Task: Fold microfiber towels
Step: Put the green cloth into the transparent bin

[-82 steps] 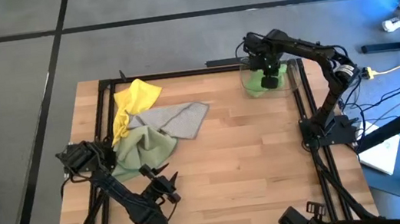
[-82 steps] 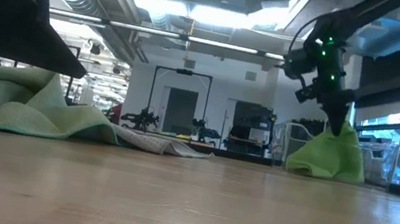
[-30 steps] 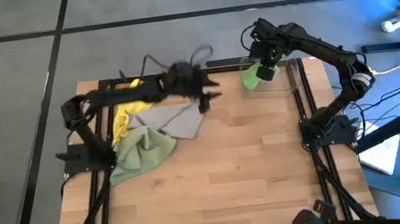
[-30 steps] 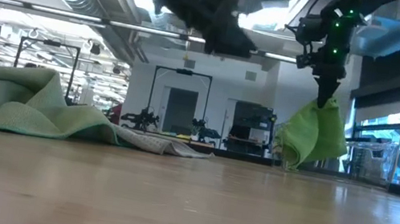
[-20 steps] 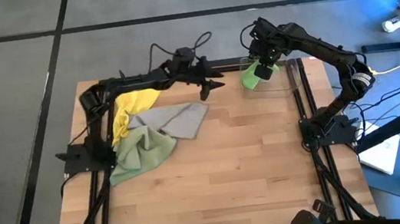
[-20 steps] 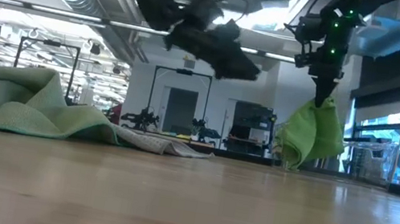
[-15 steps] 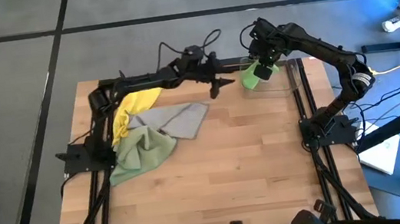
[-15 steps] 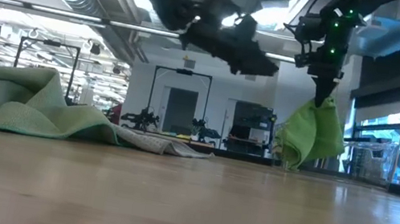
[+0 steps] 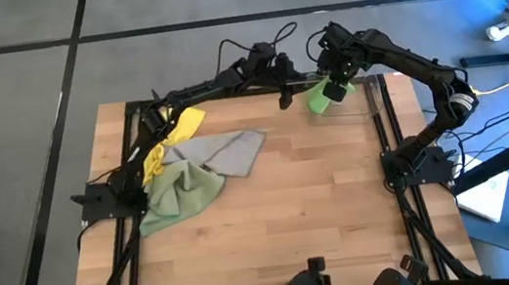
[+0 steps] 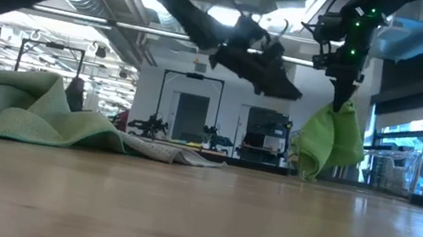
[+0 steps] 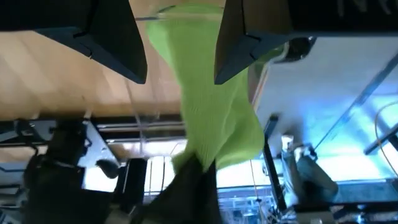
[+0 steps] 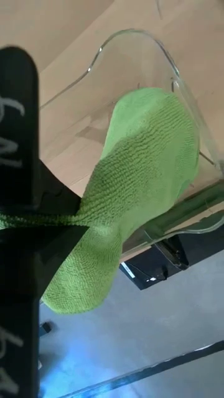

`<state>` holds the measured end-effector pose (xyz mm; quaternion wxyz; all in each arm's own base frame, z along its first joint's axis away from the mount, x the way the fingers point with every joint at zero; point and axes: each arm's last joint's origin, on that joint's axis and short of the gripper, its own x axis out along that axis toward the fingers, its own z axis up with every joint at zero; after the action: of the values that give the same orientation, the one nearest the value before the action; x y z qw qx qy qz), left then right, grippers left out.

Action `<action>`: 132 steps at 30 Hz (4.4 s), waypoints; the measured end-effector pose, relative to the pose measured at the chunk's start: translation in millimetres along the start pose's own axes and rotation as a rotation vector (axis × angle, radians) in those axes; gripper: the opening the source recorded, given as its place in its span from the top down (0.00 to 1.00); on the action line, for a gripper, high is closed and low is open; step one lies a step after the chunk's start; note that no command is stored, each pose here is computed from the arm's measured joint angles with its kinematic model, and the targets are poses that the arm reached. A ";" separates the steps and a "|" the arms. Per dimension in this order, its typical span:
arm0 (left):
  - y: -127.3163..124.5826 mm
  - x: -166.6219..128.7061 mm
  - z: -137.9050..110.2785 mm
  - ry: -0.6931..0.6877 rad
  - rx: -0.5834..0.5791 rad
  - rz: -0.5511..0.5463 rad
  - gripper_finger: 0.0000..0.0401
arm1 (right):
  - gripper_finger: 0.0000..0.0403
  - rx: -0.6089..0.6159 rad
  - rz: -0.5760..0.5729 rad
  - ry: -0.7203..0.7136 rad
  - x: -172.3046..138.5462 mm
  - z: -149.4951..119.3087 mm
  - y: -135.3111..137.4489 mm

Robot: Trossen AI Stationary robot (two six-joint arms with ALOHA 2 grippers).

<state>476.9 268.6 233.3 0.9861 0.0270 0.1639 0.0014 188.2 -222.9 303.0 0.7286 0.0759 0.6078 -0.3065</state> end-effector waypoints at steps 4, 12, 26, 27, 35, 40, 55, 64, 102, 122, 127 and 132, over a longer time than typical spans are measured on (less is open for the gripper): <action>-2.2 17.7 -10.8 0.028 0.002 -0.019 0.54 | 0.96 0.002 0.014 -0.030 -1.6 1.4 -0.1; -7.5 23.2 0.9 0.004 0.035 -0.029 0.54 | 0.96 0.005 0.015 -0.032 -1.6 1.5 -0.1; -11.6 31.4 1.4 -0.001 0.120 0.109 0.54 | 0.96 0.000 0.016 -0.033 -1.6 1.7 -0.1; -12.7 34.4 -0.1 -0.013 0.127 0.110 0.54 | 0.96 -0.001 0.016 -0.033 -1.6 1.7 -0.1; -15.4 38.0 -3.2 -0.025 0.098 0.073 0.54 | 0.96 -0.009 0.004 -0.075 -10.8 5.3 -3.0; -17.0 38.8 -2.6 -0.027 0.100 0.070 0.54 | 0.96 -0.014 0.006 -0.126 -23.4 11.8 -2.4; -22.9 44.6 -5.4 -0.014 0.046 0.106 0.54 | 0.96 -0.042 -0.052 -0.124 -29.7 15.8 5.4; -41.7 53.9 0.1 0.006 0.032 0.276 0.55 | 0.96 -0.032 -0.084 -0.114 -29.8 15.6 4.6; -73.2 65.2 10.1 -0.040 -0.121 0.466 0.55 | 0.96 -0.013 -0.084 -0.147 -32.3 20.0 11.9; -82.1 65.0 9.1 0.114 0.168 0.414 0.99 | 0.96 -0.005 -0.127 -0.033 -38.3 -10.6 15.8; -76.8 58.8 20.0 0.133 0.244 0.426 0.99 | 0.96 -0.014 -0.109 0.011 -30.4 -16.0 19.0; -69.7 49.4 33.4 0.188 0.295 0.422 1.00 | 0.96 -0.008 -0.096 0.062 -29.3 -21.3 20.5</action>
<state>534.0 197.8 245.1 0.9299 0.2035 0.2439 0.1856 179.3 -185.9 319.6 0.6940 0.0530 0.6344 -0.3362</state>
